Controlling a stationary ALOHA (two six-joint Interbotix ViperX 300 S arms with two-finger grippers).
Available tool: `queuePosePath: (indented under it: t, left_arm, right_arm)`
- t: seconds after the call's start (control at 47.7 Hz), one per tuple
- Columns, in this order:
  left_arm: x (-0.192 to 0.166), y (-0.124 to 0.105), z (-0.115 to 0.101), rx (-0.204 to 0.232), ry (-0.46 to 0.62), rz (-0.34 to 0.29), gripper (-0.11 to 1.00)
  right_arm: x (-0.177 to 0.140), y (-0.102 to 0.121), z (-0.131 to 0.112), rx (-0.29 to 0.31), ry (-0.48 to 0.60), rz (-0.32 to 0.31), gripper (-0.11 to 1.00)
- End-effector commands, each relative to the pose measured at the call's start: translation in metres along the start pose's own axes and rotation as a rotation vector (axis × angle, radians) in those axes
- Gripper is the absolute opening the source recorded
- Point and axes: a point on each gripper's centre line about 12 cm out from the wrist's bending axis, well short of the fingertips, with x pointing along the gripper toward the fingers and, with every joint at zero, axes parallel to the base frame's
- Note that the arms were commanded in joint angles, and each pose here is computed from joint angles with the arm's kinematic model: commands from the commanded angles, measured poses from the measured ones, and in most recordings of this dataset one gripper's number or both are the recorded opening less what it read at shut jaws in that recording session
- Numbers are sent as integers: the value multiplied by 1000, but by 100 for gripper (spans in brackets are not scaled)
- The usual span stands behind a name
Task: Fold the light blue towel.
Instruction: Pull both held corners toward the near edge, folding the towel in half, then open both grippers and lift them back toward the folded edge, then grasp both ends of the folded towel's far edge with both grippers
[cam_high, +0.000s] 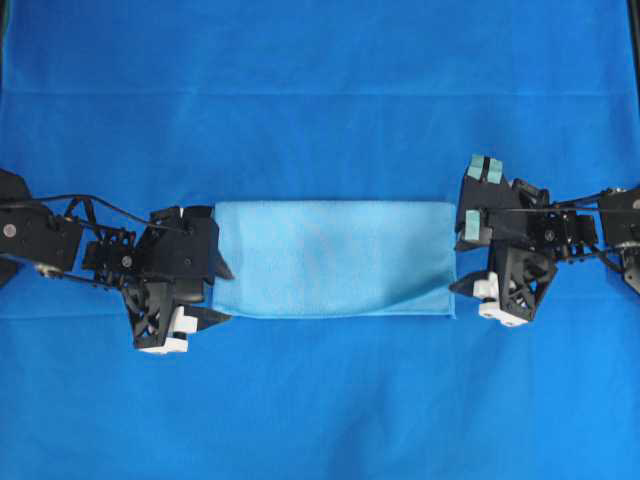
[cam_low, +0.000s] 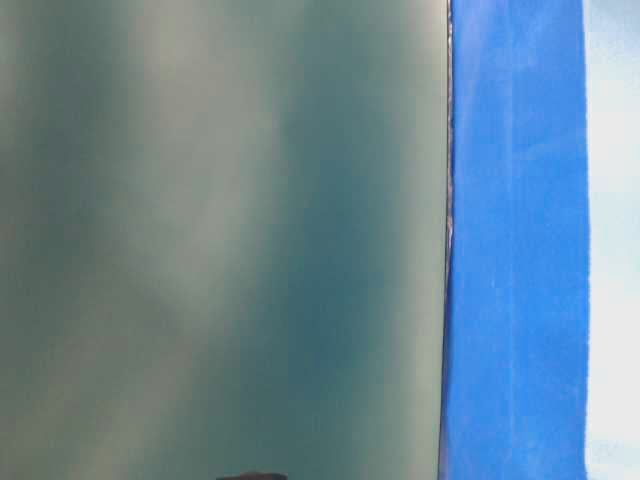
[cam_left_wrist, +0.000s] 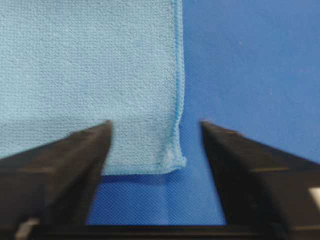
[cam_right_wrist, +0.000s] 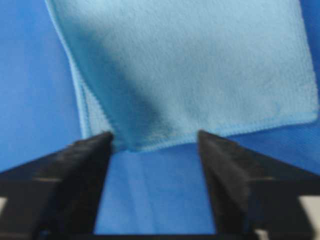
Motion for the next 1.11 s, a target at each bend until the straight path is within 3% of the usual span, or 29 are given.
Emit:
queuePosePath:
  t: [0.0, 0.042, 0.189, 0.44, 0.649, 0.754, 1.089]
  left_arm:
    - [-8, -5, 16, 12, -57, -13, 77]
    - [-11, -3, 20, 13, -70, -11, 81]
    - [-21, 10, 28, 18, -102, 18, 72]
    - [-27, 57, 35, 0, -120, 132, 72]
    - [-27, 85, 31, 4, -101, 197, 72]
    - [-22, 94, 23, -14, -71, 216, 72]
    - [-1, 114, 1, -49, -17, 250, 71]
  right_arm:
    - [-11, 6, 13, -9, -54, 23, 61]
    - [-14, 6, 14, -15, -67, 26, 61]
    - [-25, 7, 21, -52, -113, 32, 62]
    - [-33, -13, 28, -83, -157, -26, 62]
    - [-28, -46, 38, -39, -155, -117, 62]
    - [-20, -59, 35, -28, -129, -150, 62]
    - [12, -80, 25, 16, -74, -176, 61]
